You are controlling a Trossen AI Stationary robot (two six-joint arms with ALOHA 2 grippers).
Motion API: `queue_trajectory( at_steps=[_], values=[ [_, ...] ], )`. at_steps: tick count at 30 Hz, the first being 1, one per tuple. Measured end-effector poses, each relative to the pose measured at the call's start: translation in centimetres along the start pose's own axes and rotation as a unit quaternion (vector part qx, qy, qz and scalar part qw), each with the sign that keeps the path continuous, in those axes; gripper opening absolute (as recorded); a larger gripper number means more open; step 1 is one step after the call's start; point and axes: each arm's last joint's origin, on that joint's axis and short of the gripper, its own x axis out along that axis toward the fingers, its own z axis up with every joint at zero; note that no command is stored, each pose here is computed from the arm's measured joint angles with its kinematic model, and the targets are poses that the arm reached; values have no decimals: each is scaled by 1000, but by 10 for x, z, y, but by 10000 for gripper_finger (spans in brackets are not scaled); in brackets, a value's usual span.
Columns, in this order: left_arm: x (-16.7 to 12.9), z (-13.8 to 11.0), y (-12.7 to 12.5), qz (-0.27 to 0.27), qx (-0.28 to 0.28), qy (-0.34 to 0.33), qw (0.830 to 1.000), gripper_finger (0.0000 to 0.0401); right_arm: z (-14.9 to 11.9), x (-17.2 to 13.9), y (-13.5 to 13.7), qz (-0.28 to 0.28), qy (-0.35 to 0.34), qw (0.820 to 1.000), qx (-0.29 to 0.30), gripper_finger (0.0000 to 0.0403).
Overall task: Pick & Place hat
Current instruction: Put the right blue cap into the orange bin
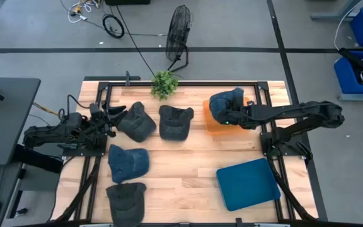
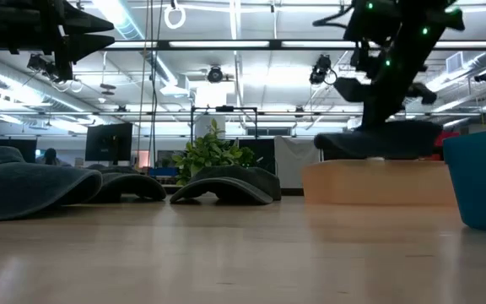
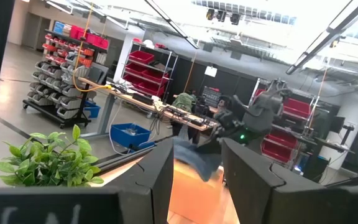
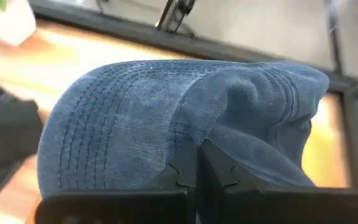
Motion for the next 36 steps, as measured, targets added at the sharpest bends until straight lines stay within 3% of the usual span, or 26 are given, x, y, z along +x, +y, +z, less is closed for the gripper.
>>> queue_trajectory(
  at_steps=[15, 26, 30, 36],
  values=[
    [0, 0, 0, 0, 0, 0, 1000, 140, -42, 34, -9, 44, -9, 999, -2, 7],
    [0, 0, 0, 0, -1, 0, 1000, 140, -47, 33, -12, 55, 44, 997, -30, 68],
    [0, 0, 0, 0, -1, 0, 1000, 140, -39, 23, -8, 57, 60, 993, -79, 87],
    [0, 0, 0, 0, -1, 0, 1000, 140, 8, -13, 5, 71, 49, 989, -122, 94]
  ],
)
